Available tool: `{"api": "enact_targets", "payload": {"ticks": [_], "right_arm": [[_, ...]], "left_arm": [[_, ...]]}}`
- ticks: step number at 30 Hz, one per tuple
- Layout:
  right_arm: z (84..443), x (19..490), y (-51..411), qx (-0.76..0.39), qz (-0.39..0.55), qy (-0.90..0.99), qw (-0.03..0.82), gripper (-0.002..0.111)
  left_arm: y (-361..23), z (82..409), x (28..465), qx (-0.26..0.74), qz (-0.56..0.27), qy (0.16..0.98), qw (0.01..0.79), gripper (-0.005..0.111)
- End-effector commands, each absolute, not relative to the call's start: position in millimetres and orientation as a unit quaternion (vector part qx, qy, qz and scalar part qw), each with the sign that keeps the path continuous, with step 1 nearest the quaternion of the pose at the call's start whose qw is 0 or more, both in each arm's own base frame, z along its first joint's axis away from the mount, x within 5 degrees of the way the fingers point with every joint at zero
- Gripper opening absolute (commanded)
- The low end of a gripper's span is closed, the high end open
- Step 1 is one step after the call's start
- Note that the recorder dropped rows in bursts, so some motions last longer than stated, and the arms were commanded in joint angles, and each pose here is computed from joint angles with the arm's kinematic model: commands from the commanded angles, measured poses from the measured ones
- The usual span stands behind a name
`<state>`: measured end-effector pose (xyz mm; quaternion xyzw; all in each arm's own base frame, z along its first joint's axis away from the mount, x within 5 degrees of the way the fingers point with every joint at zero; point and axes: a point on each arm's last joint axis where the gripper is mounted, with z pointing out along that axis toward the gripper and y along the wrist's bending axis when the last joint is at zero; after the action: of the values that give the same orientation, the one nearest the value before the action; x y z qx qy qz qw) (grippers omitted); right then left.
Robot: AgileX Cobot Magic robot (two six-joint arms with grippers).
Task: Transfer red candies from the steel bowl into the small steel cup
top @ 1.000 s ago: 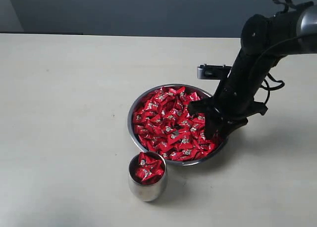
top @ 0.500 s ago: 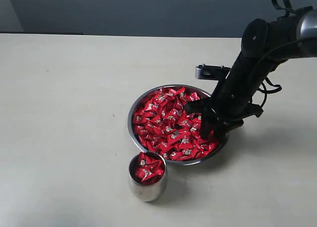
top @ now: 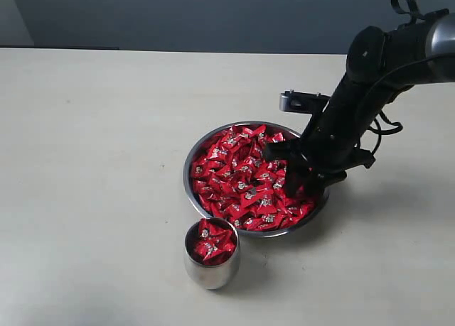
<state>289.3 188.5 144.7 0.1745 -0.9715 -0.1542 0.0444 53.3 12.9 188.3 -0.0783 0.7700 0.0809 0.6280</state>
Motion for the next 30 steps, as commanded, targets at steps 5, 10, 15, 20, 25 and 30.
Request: {"api": "enact_targets", "payload": {"ticks": [5,10,15,20,25,30], "right_arm": [[144.8,291.5,187.8,0.177,-0.158,-0.971,0.032,-0.001],[144.8,291.5,187.8,0.190,-0.158,-0.969,0.030,-0.001],[170.2,290.2,186.2,0.198,-0.165,-0.966,-0.009,-0.001],[204.4,290.9,185.1,0.212,-0.171,-0.960,-0.061,-0.001],[229.4,289.9,185.3,0.240,-0.179,-0.950,-0.088,-0.001],[245.6,279.3,196.6,0.280,-0.259,-0.920,-0.088,-0.001]], "left_arm": [[12.9,187.5,53.2,-0.079,0.081,0.769,0.629,0.000],[12.9,187.5,53.2,-0.079,0.081,0.769,0.629,0.000],[12.9,187.5,53.2,-0.079,0.081,0.769,0.629,0.000],[12.9,187.5,53.2,-0.079,0.081,0.769,0.629,0.000],[12.9,187.5,53.2,-0.079,0.081,0.769,0.629,0.000],[12.9,187.5,53.2,-0.079,0.081,0.769,0.629,0.000]]}}
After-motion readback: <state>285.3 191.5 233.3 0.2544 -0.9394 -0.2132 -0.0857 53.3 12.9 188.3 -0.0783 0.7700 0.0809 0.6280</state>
